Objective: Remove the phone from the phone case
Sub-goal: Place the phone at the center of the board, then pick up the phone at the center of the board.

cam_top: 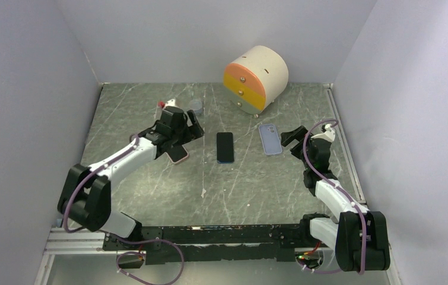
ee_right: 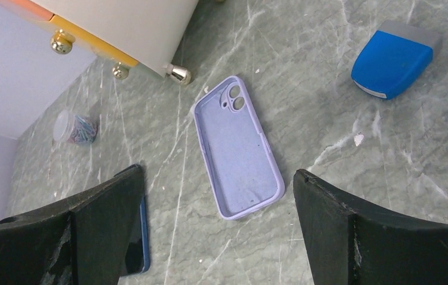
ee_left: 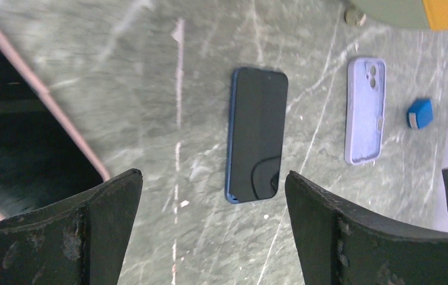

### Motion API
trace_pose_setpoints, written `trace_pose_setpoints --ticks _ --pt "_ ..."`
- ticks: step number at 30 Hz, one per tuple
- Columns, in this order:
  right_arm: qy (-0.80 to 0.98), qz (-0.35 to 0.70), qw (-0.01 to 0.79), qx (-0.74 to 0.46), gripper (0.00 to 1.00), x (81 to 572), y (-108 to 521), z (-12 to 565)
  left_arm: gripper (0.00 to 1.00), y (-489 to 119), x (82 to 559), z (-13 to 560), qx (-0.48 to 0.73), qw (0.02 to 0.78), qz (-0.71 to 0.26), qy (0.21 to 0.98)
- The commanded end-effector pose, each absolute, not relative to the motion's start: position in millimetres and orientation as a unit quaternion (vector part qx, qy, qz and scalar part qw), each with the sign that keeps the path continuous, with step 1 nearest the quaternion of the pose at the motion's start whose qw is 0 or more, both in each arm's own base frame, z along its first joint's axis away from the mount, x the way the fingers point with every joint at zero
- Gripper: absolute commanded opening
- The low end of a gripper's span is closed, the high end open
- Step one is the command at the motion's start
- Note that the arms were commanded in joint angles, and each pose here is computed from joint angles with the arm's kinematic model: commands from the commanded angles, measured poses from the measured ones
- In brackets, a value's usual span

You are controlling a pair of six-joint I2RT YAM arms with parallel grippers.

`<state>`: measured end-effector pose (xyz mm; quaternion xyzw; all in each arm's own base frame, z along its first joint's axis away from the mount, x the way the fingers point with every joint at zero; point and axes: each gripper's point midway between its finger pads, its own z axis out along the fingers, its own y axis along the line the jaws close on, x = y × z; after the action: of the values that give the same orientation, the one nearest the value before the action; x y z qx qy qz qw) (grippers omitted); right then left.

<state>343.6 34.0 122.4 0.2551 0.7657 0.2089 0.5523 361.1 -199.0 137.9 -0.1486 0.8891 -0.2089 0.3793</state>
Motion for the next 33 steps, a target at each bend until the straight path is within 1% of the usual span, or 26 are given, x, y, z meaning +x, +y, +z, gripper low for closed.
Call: trace_pose_setpoints --ticks 1,7,10,14,22,27,33 --pt "0.744 0.222 0.583 0.239 0.99 353.9 35.7 150.3 0.94 -136.2 341.7 116.5 -0.228 0.357 -0.084 0.902" --pt "0.743 0.215 0.587 0.238 0.99 352.8 33.3 153.5 0.94 -110.7 345.4 107.1 -0.265 0.34 -0.047 0.901" --pt "0.742 0.208 0.589 0.242 0.99 352.6 30.2 154.0 0.94 -98.0 358.4 104.8 -0.251 0.343 0.006 0.905" --pt "0.746 0.201 0.586 0.246 0.99 351.9 28.9 152.5 0.94 -92.2 377.0 89.8 -0.235 0.31 0.069 0.919" --pt "0.747 0.2 0.584 0.246 0.99 352.0 28.9 150.8 0.94 -105.7 402.4 65.5 -0.241 0.281 0.069 0.926" --pt "0.747 0.2 0.584 0.246 0.99 352.2 28.9 150.6 0.94 -105.3 403.8 43.4 -0.258 0.257 0.065 0.929" --pt "0.744 0.205 0.587 0.244 0.99 352.1 30.7 151.2 0.94 -102.9 400.7 30.7 -0.262 0.238 0.076 0.932"
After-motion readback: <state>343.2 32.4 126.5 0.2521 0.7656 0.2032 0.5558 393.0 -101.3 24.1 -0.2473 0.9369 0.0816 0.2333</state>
